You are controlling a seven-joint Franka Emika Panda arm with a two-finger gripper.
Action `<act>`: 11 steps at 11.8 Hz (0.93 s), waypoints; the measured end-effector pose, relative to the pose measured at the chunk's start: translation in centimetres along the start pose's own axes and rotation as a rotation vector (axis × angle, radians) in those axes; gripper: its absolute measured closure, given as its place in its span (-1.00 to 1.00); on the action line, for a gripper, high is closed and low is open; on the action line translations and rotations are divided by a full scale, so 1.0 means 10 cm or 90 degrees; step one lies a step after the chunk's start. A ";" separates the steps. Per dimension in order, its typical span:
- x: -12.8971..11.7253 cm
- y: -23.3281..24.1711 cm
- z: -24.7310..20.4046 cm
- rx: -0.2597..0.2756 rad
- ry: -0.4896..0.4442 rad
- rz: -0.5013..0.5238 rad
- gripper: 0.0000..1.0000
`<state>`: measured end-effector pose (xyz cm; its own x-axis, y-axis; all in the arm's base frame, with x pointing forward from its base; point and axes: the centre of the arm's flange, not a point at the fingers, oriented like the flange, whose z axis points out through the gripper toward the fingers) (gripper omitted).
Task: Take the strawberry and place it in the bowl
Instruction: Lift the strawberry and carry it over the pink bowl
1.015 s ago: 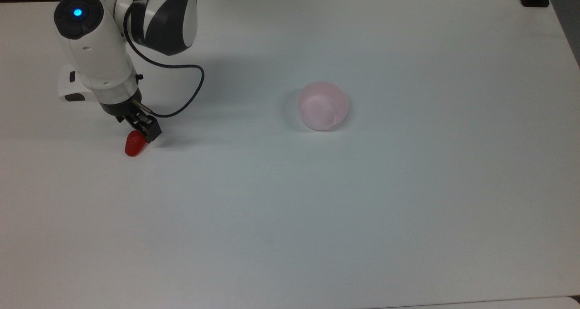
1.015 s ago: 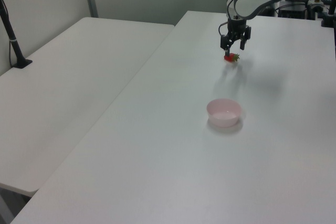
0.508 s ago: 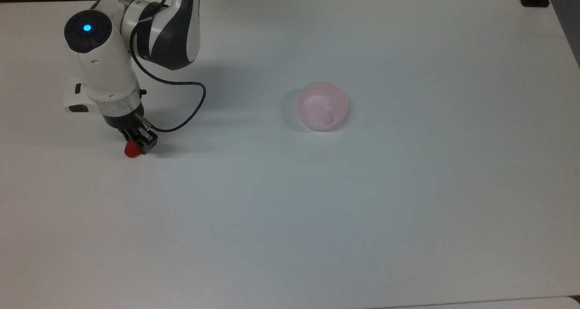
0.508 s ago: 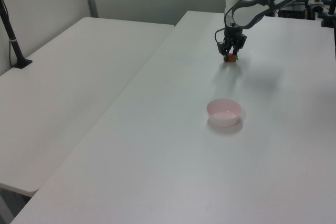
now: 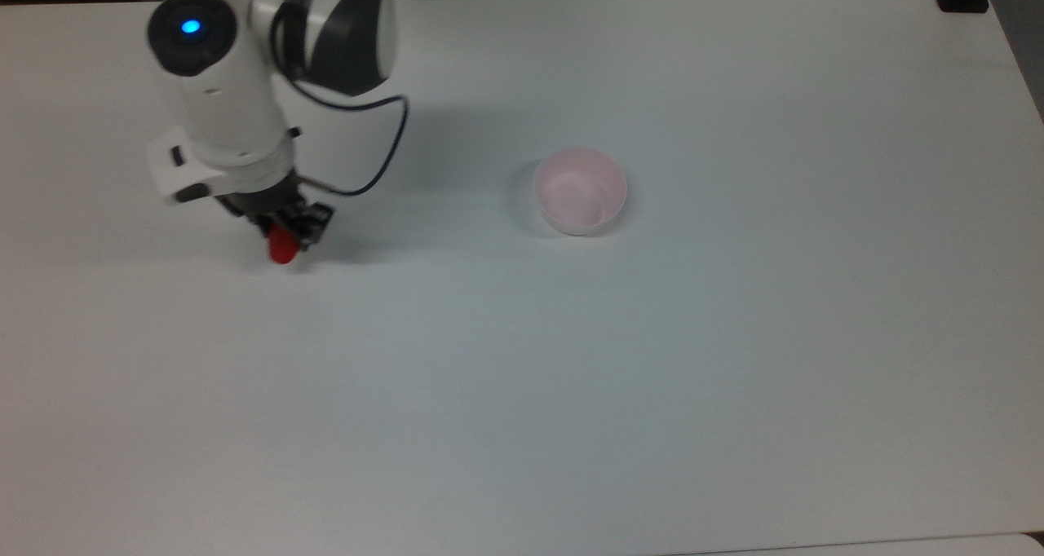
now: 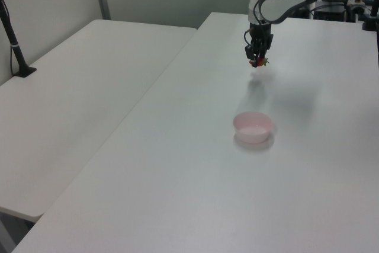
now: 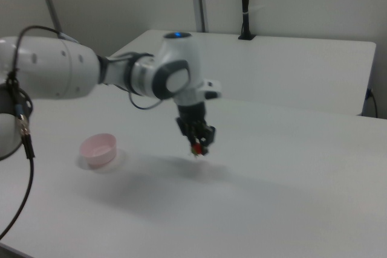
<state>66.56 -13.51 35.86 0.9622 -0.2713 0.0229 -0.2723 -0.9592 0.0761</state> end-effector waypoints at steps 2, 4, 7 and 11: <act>-0.25 -0.60 -0.36 -0.002 -0.028 -0.097 0.11; -0.61 -1.19 -0.61 -0.002 -0.030 -0.172 0.11; -1.20 -2.08 -0.54 -0.008 -0.054 -0.267 0.11; -1.65 -2.78 -0.35 0.009 -0.032 -0.284 0.11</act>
<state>58.24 17.96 36.90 0.9844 0.1662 -0.0573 0.1693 -0.9841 0.0540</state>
